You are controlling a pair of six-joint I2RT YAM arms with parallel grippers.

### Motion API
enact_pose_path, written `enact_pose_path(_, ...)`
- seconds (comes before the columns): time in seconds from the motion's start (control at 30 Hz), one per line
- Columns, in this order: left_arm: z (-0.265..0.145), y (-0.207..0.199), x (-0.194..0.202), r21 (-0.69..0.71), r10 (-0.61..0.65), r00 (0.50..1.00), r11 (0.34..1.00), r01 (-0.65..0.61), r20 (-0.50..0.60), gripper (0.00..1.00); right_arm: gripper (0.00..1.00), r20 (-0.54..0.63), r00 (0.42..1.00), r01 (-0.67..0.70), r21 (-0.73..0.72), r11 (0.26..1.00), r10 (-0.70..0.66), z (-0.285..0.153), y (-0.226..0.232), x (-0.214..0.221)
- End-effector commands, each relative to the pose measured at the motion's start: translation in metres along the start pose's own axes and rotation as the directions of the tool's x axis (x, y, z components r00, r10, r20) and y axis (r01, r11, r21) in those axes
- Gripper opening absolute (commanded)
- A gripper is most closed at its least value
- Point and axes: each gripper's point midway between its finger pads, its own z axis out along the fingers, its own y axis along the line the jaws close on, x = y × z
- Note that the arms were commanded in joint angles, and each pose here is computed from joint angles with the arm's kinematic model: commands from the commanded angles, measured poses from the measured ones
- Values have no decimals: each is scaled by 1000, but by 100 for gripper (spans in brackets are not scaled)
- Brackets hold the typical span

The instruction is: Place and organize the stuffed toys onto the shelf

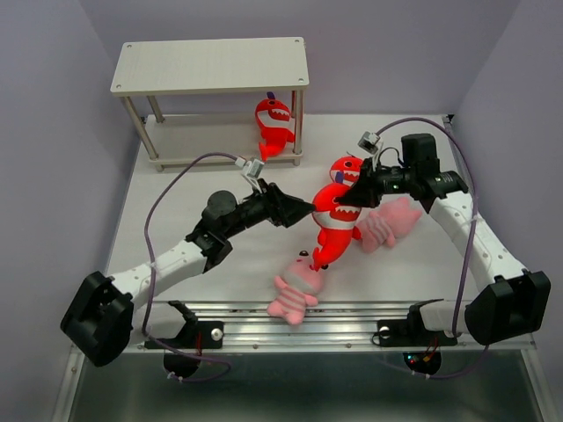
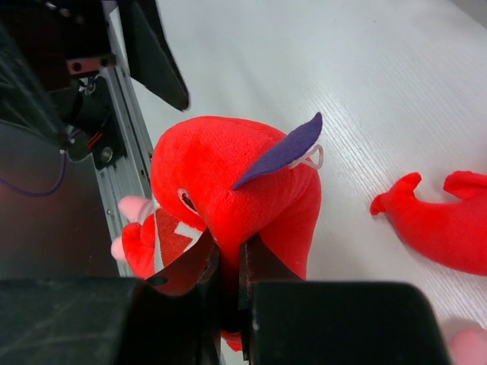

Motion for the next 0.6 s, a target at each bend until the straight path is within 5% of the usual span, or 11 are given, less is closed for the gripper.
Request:
enact_pose_path(0.0,-17,-8,-21,-60,167,984,985,-163,65,82,1,51,999,-21,159,987,14,-13,-6,-21)
enact_pose_path(0.17,-21,-14,-9,-127,230,973,966,-225,28,82,1,167,979,-169,360,918,115,-27,-31,-45)
enact_pose_path(0.57,11,-11,35,-227,289,955,928,-296,-66,82,1,258,951,-251,326,912,170,-35,-14,-69)
